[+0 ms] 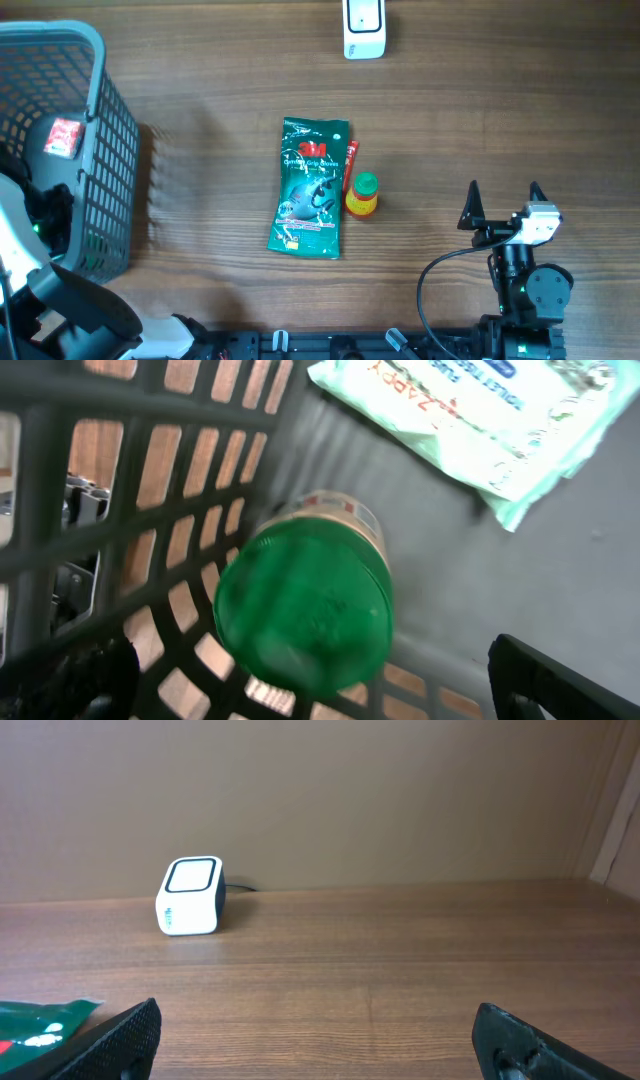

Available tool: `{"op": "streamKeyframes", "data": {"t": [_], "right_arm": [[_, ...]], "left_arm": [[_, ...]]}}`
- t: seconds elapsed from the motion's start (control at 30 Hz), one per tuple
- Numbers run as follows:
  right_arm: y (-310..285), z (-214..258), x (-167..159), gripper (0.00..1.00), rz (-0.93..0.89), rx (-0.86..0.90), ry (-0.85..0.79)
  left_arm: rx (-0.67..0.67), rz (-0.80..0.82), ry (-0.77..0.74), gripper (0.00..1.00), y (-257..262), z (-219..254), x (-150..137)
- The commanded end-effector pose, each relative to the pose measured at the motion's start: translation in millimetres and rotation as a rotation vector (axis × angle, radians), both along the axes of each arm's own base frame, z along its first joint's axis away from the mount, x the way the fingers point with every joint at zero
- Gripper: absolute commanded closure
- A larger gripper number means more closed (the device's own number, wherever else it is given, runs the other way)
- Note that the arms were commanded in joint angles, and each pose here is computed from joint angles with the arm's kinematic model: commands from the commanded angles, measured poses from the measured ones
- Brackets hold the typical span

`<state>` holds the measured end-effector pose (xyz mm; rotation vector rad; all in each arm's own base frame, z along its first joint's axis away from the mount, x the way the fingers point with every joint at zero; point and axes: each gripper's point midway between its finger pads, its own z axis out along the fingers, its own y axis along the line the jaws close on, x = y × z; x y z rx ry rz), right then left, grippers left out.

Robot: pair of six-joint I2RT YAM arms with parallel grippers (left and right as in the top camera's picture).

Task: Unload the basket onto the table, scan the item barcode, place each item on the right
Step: 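Reach the left gripper into the basket toward the green-capped jar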

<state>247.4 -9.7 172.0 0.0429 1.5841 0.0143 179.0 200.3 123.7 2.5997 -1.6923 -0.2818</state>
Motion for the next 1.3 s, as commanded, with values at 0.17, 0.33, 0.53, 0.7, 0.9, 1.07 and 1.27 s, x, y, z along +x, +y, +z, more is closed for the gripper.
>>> {"op": "streamKeyframes", "data": {"t": [0.17,0.33,0.53,0.7,0.9,1.07,1.27], "right_arm": [[-0.2,1.0,-0.2,0.0,-0.004,-0.009,-0.006],[-0.2,1.0,-0.2,0.0,-0.004,-0.009,-0.006],[-0.2,1.0,-0.2,0.0,-0.004,-0.009,-0.006],[-0.2,1.1,-0.2,0.0,-0.004,-0.009,-0.006],[-0.2,1.0,-0.2,0.0,-0.004,-0.009,-0.006],[-0.2,1.0,-0.2,0.0,-0.004,-0.009,-0.006],[-0.2,1.0,-0.2,0.0,-0.004,-0.009,-0.006]], "left_arm": [[-0.053,0.026,0.088,0.0,-17.3,-45.1,-24.7],[-0.046,0.026,0.08,0.0,-17.7,-57.2,-25.2],[-0.004,0.019,0.038,0.07,-7.4,-60.2,-15.1],[0.054,-0.002,-0.02,0.14,7.1,-61.1,-0.5],[0.104,-0.083,-0.08,0.18,22.0,-60.5,16.7],[0.079,-0.111,-0.098,0.14,18.3,-61.1,20.4],[0.037,-0.11,-0.076,0.02,8.8,-62.7,13.8]]}}
